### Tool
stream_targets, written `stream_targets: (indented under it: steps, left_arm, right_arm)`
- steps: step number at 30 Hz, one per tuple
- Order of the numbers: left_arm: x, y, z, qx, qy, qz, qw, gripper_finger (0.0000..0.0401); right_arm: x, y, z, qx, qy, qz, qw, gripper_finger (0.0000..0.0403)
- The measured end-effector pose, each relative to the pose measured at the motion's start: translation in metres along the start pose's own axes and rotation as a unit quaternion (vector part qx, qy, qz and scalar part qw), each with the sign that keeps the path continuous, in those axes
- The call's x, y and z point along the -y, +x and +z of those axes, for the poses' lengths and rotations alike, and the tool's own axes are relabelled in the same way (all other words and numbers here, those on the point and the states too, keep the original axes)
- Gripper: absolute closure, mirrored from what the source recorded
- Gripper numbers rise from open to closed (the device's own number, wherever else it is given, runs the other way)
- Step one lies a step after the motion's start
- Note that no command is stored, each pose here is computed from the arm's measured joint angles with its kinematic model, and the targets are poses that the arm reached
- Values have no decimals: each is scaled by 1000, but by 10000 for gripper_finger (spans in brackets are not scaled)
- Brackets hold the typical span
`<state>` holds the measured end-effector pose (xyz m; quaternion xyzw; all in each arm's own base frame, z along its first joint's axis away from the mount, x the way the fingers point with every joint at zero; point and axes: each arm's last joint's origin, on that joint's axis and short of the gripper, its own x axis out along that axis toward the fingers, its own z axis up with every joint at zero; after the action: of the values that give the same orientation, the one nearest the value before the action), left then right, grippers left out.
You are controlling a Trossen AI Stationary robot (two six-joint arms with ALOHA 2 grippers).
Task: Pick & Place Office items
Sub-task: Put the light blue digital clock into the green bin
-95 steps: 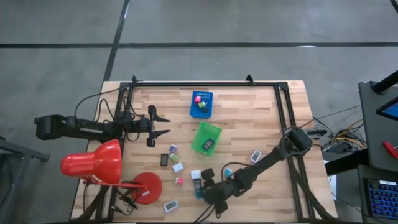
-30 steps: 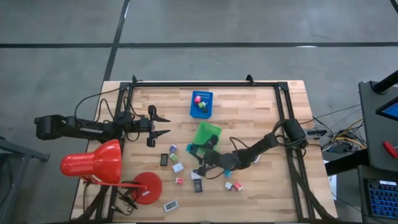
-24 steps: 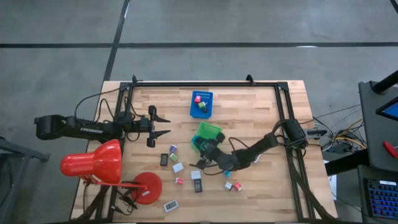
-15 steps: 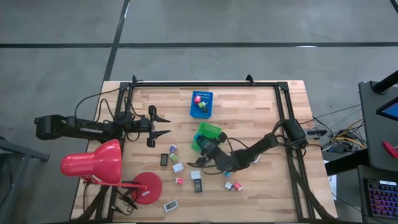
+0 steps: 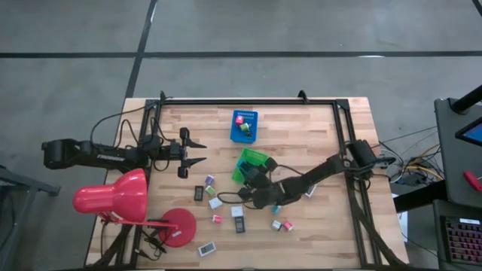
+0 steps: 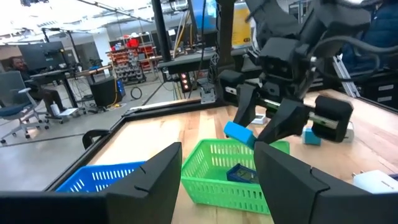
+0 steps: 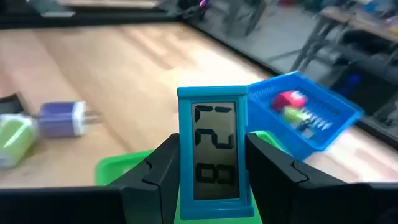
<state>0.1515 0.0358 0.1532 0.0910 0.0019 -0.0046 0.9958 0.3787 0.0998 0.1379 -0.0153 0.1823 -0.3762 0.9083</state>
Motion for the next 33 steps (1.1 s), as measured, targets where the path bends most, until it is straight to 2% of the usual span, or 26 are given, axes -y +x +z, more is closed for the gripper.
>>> stream_targets:
  steps: [4, 10, 15, 21, 27, 33]
  left_arm:
    - [0, 0, 0, 0, 0, -1, 1000, 197]
    - [0, 0, -1, -3, -1, -3, 1000, 197]
    - [0, 0, 0, -2, -1, -3, 1000, 197]
    - [0, 0, 0, -1, -1, -3, 1000, 197]
    - [1, 0, 0, -1, 0, -3, 1000, 197]
    - [1, 0, 0, -1, 0, -3, 1000, 197]
  right_arm:
    - [9, 4, 14, -43, 12, 38, 998, 260]
    - [31, 17, 16, -116, 6, 81, 990, 260]
    - [47, 26, 18, -183, 3, 117, 976, 260]
    - [63, 35, 16, -261, 4, 166, 951, 260]
    - [73, 43, 13, -305, 1, 201, 931, 260]
    - [78, 49, 14, -314, 1, 216, 924, 260]
